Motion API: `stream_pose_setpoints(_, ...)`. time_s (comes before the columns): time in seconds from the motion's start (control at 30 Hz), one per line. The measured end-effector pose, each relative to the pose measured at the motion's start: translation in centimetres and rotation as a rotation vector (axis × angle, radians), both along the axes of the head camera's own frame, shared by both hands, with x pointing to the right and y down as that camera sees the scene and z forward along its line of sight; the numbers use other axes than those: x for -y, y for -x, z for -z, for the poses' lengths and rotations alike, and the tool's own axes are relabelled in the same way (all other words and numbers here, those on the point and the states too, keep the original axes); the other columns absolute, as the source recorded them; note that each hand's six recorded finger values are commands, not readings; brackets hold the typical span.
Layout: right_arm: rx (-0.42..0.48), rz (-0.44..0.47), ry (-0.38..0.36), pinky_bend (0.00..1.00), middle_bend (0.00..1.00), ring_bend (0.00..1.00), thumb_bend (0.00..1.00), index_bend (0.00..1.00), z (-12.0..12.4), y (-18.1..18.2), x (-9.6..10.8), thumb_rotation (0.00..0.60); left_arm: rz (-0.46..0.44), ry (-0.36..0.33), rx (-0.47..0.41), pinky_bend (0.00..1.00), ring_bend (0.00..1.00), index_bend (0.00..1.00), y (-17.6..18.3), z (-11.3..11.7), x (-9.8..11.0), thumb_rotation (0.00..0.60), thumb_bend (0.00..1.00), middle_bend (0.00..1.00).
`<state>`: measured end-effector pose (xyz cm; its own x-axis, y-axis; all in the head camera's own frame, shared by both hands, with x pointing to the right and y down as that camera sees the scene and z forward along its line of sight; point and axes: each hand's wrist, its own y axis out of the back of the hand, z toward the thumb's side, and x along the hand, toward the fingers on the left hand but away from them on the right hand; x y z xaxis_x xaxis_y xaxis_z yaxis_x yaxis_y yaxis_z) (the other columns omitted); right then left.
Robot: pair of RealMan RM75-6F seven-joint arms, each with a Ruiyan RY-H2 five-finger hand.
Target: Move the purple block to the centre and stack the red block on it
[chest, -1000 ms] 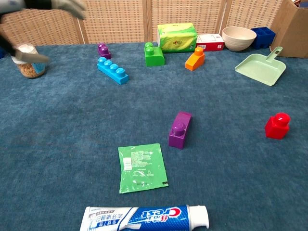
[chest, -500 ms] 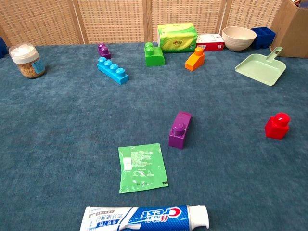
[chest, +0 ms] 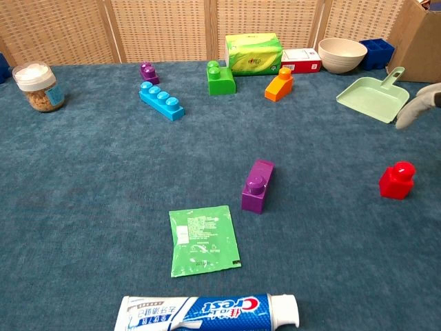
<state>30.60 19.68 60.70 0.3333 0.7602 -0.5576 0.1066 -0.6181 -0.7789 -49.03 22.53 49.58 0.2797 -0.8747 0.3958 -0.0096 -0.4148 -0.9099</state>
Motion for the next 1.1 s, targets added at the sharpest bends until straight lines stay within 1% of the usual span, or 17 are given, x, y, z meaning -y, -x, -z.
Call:
stream_pose_setpoints(0.2,-0.034,-0.009,-0.001,0.12,0.2,0.0,0.05,0.25,-1.4,0.8,0.9,0.6,-0.002,0.007,-0.031,0.0,0.0,0.15,-0.2,-0.7,-0.4,0.6,0.34,0.05)
stream_pose_setpoints(0.37,-0.052,-0.021,0.016,0.12,0.2,0.0,0.05,0.25,-2.8,1.7,1.6,0.6,-0.005,0.018,-0.044,0.0,0.0,0.15,-0.3,-1.4,-0.4,0.6,0.34,0.05)
stream_pose_setpoints(0.6,-0.067,-0.02,0.04,0.12,0.2,0.0,0.05,0.26,-4.2,2.8,1.7,0.6,-0.003,0.03,-0.052,0.0,0.0,0.15,-0.2,-2.2,-0.4,0.6,0.34,0.05)
stream_pose_setpoints(0.87,-0.099,-0.019,0.046,0.12,0.2,0.0,0.06,0.34,-5.4,3.0,1.5,0.6,-0.002,0.033,-0.071,0.0,0.0,0.15,-0.2,-2.7,-0.4,0.6,0.34,0.05)
stream_pose_setpoints(1.1,-0.104,-0.032,0.053,0.12,0.21,0.0,0.06,0.34,-6.1,2.8,1.6,0.6,-0.001,0.037,-0.077,0.0,0.0,0.15,-0.2,-2.9,-0.6,0.6,0.34,0.05)
